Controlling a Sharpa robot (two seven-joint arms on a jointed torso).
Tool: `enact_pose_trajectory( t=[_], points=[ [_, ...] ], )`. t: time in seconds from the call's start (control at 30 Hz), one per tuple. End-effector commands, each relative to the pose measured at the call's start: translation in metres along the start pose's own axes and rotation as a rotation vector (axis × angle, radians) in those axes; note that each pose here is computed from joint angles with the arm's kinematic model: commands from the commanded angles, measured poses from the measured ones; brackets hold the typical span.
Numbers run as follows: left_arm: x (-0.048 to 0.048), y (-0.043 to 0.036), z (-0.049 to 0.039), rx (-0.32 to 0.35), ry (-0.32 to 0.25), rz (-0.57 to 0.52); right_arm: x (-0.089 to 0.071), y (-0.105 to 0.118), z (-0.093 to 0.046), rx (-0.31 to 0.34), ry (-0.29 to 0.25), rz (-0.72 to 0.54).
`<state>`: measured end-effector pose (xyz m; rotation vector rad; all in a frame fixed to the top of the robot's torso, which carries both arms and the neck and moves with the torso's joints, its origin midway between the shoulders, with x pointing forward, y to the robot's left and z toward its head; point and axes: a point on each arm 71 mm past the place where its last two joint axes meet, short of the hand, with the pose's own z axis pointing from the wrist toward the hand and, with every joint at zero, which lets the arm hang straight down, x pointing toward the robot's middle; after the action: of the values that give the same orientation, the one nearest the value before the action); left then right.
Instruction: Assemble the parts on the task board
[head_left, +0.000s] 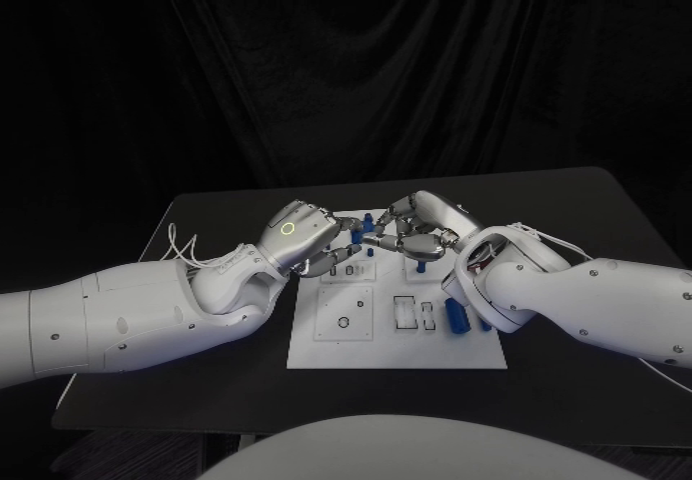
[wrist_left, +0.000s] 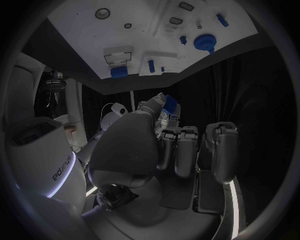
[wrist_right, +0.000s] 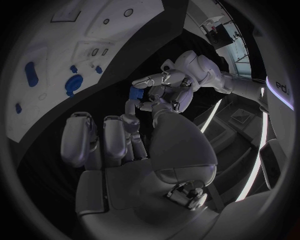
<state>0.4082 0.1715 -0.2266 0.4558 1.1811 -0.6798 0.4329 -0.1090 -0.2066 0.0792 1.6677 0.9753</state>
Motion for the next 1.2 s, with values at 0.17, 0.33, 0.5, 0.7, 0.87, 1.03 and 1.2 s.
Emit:
enact_pose_trajectory(
  t=[0.17, 0.33, 0.5, 0.7, 0.87, 1.03, 1.2],
  points=[
    [-0.0018, -0.0020, 0.0024, 0.001, -0.017, -0.002, 0.002, 0.000, 0.002, 0.037, -0.018, -0.014],
    [-0.0010, -0.0028, 0.0031, 0.000, -0.015, -0.003, 0.007, 0.001, 0.005, 0.050, -0.003, -0.015],
    [-0.0005, -0.0036, 0.0037, -0.001, -0.014, -0.005, 0.010, 0.002, 0.008, 0.056, 0.009, -0.016],
    [-0.0002, -0.0044, 0.0044, -0.001, -0.017, -0.007, 0.013, 0.002, 0.010, 0.061, 0.019, -0.018],
    [0.0000, -0.0053, 0.0051, 0.001, -0.020, -0.009, 0.014, 0.002, 0.011, 0.063, 0.021, -0.018],
    [0.0002, -0.0061, 0.0058, 0.002, -0.024, -0.011, 0.015, 0.002, 0.012, 0.072, 0.024, -0.019],
    [0.0003, -0.0071, 0.0064, 0.004, -0.027, -0.013, 0.017, 0.001, 0.012, 0.085, 0.036, -0.021]
  ],
)
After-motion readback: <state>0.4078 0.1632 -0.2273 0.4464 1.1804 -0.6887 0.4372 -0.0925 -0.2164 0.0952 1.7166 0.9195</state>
